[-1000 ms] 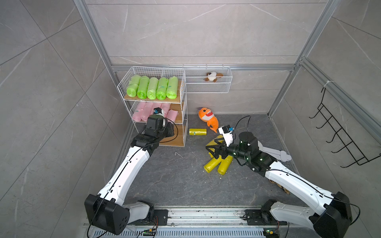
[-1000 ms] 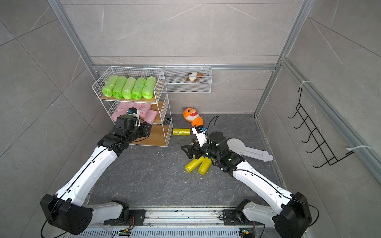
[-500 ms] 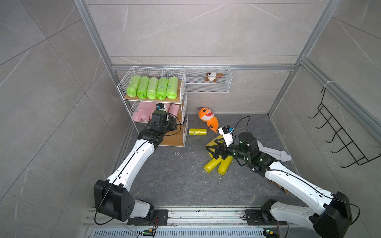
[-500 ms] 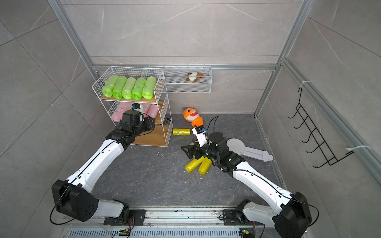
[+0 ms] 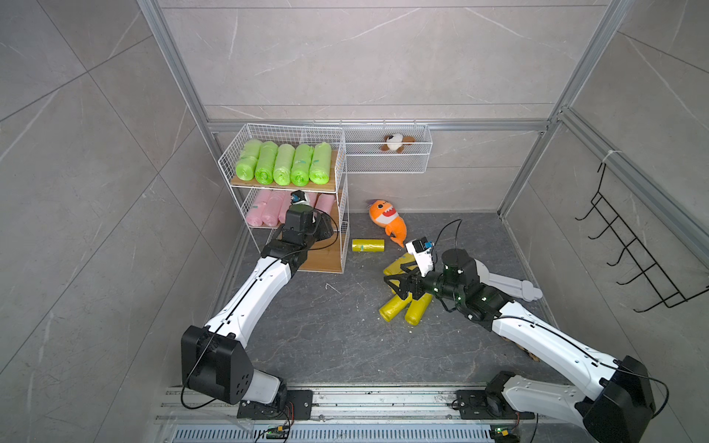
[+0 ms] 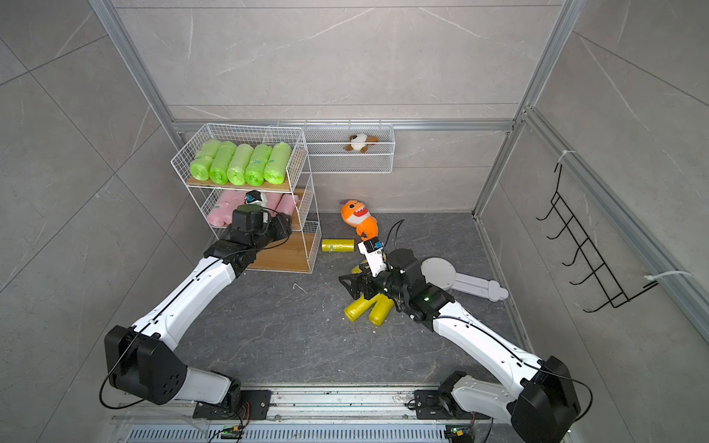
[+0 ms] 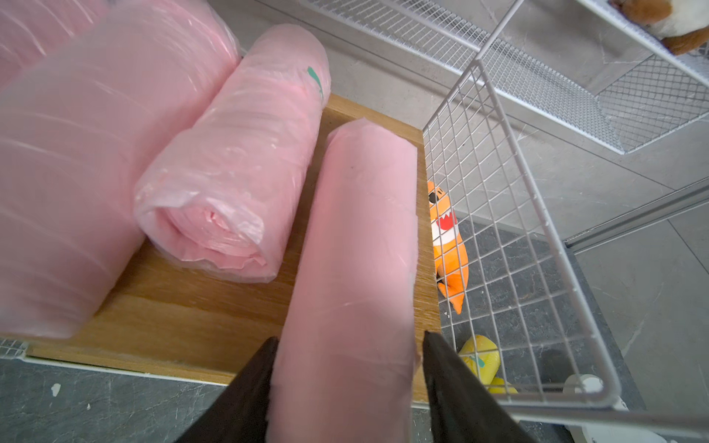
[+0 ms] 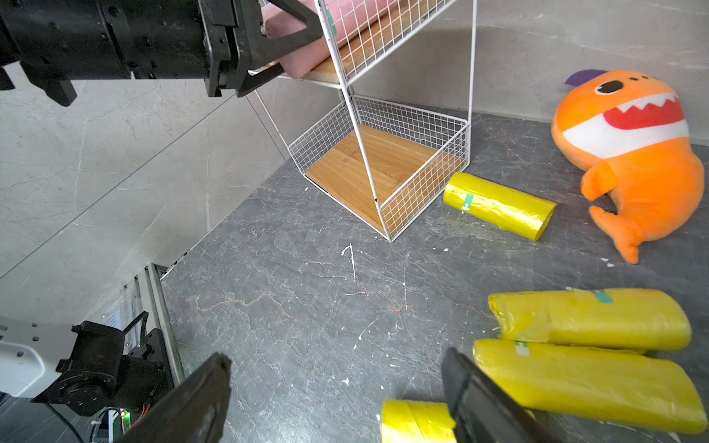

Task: Sort the rolls of trash bags by color and place them on the shelf
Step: Place the roll of trash bags on the shelf.

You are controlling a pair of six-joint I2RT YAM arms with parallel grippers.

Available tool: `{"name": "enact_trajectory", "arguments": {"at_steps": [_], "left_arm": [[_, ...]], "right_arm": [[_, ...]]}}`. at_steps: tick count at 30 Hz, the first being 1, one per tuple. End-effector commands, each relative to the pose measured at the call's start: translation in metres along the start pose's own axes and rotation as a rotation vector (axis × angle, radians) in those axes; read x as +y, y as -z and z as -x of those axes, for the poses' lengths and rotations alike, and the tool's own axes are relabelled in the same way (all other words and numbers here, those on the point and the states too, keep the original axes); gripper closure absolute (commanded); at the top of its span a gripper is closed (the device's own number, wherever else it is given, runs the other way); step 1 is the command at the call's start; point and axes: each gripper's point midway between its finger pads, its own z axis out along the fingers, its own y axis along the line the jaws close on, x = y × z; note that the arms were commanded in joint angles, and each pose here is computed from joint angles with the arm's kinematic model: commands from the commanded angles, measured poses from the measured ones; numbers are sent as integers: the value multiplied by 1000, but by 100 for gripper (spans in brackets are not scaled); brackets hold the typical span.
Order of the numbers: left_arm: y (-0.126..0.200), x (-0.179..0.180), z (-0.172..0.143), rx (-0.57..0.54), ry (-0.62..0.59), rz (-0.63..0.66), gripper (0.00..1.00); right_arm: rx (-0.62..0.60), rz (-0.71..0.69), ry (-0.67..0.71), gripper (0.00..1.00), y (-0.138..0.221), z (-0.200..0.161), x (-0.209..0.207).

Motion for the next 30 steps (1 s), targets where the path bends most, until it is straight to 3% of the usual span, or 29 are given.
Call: {"name": "enact_trajectory", "arguments": {"at_steps": [1,6,10,17,19,25,30], "left_arm": [[34,-12,35,-141,35,-62,34],[49,-11,24,-127,50,-92,31],[59,-11,14,-94,46,-117,34],[49,-8,7,-74,29,-125,71],[43,-10,10,-81,29,-128,75],[23,-11,22,-99,20,-106,79],[14,-13,29,-108,18,-98,75]], "right_arm": [[6,-5,-7,10,0,-5,-1],[9,-3,-15,10,-1,-7,-1],[11,-7,-17,10,1,-8,-1],[25,-16,-31,10,-2,-14,-5],[26,-22,-29,10,-2,-15,-6],[33,-34,-25,10,0,-18,-8],[38,-36,-31,10,0,-21,-9]]}}
